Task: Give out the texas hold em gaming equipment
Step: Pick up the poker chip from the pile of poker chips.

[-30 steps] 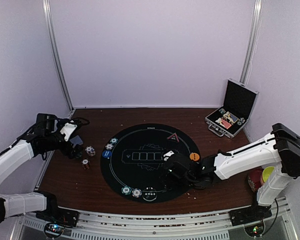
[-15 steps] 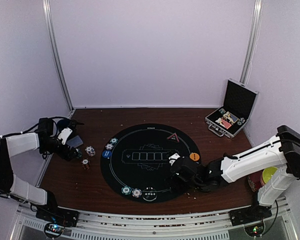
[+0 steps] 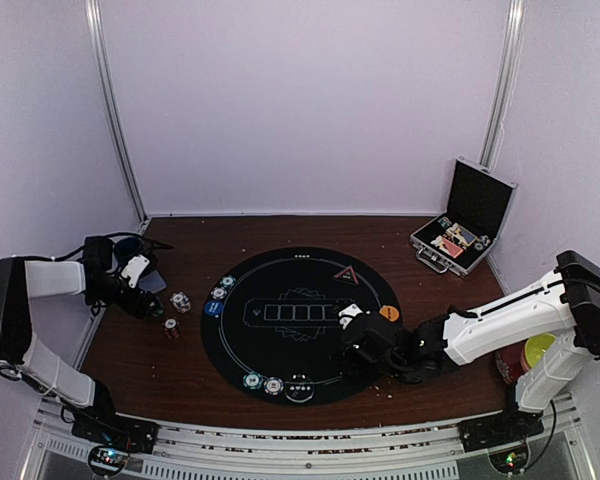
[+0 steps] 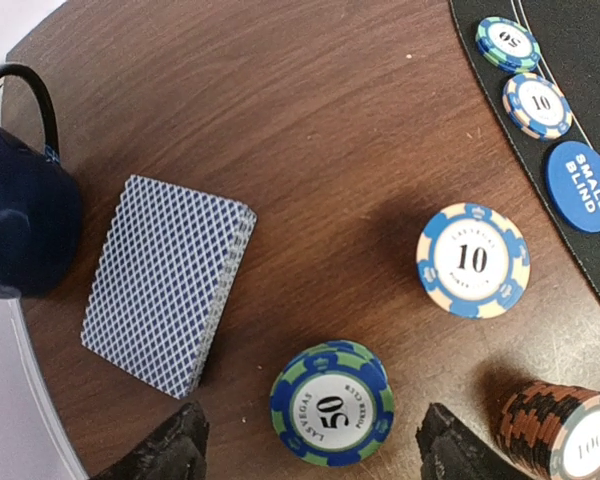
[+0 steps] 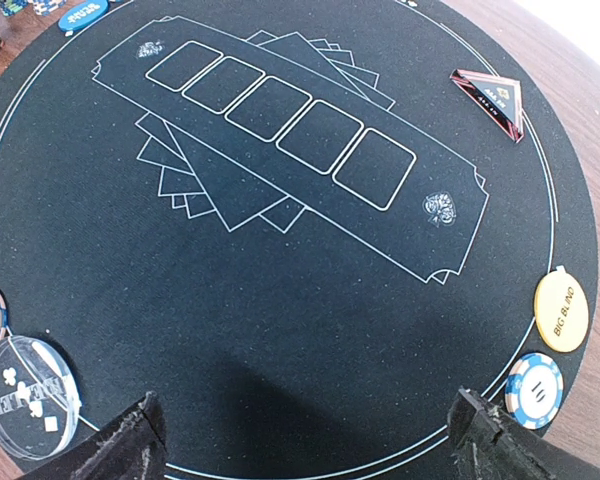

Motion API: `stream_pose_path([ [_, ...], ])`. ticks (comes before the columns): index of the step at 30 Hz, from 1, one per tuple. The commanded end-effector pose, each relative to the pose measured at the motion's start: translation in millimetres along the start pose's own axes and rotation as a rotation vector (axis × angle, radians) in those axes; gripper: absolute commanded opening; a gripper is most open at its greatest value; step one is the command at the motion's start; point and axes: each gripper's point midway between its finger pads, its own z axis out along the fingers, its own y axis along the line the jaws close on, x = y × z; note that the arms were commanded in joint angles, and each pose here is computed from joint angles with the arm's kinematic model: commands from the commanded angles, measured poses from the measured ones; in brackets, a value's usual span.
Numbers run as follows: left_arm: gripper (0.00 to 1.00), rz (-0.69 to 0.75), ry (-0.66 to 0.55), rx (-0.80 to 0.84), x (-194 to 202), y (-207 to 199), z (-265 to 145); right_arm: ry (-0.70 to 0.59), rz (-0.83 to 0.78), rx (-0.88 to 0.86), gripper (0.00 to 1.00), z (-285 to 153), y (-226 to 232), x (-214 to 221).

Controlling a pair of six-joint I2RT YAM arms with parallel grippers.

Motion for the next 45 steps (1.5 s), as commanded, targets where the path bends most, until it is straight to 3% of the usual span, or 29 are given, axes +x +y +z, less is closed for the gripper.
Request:
stream_pose_path([
  [1, 0.74, 0.027, -0.064, -0.007, -18, 8, 1, -0.016, -0.005, 0.024, 1.0, -2, -4, -2],
  [18, 0.65, 0.024, -0.049, 0.017, -14, 7, 10, -0.017, -0.006, 0.027, 1.0, -2, -5, -2],
  [40, 0.45, 0.028, -0.061, 0.03, -15, 3, 8, -0.015, -0.01, 0.028, 1.0, -2, -5, -2],
  [45, 0.36, 0.03, -0.067, 0.035, -17, 1, 6, -0.016, -0.01, 0.028, 1.0, -2, -5, -2],
])
